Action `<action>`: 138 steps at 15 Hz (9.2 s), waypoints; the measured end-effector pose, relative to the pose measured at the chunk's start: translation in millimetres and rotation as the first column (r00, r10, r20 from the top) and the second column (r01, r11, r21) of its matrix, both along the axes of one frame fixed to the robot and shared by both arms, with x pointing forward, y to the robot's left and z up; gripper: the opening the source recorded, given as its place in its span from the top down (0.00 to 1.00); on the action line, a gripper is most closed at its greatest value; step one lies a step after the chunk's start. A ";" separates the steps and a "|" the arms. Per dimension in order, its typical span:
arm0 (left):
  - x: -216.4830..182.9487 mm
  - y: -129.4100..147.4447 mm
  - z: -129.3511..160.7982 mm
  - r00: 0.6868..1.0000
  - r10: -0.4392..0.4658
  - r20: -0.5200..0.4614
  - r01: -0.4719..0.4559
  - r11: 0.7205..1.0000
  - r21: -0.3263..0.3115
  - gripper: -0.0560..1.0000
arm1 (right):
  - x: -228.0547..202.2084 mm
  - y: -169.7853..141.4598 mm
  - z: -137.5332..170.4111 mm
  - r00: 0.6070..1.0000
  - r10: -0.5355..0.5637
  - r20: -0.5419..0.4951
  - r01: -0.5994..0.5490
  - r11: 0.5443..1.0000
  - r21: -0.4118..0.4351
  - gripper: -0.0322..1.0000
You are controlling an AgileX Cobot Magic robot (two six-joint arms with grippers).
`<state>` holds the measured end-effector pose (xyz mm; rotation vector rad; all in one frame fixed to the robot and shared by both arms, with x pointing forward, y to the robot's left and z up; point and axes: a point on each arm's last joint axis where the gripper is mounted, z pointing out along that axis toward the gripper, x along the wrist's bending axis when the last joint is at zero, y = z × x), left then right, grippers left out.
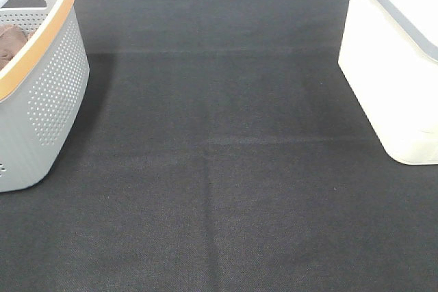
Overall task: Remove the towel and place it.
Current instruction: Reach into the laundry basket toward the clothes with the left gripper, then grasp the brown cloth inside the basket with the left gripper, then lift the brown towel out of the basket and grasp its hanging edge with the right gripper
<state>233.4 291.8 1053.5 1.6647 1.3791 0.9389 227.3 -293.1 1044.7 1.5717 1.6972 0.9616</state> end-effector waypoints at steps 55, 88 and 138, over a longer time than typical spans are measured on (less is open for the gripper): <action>459.3 81.0 -17.9 0.598 0.448 -0.665 -0.620 0.784 -0.029 0.25 | 0.0 0.0 0.0 1.000 0.000 0.000 0.000 1.000 0.000 0.35; 413.2 57.1 123.8 0.878 0.243 -0.413 -0.347 0.916 -0.200 0.95 | 0.0 0.1 0.0 1.000 0.001 0.000 -0.001 1.000 0.001 0.35; 302.8 -146.6 266.7 0.768 -0.541 0.342 0.626 0.521 -0.580 0.95 | 222.4 155.7 52.9 0.708 0.705 0.043 -0.686 0.672 0.281 0.27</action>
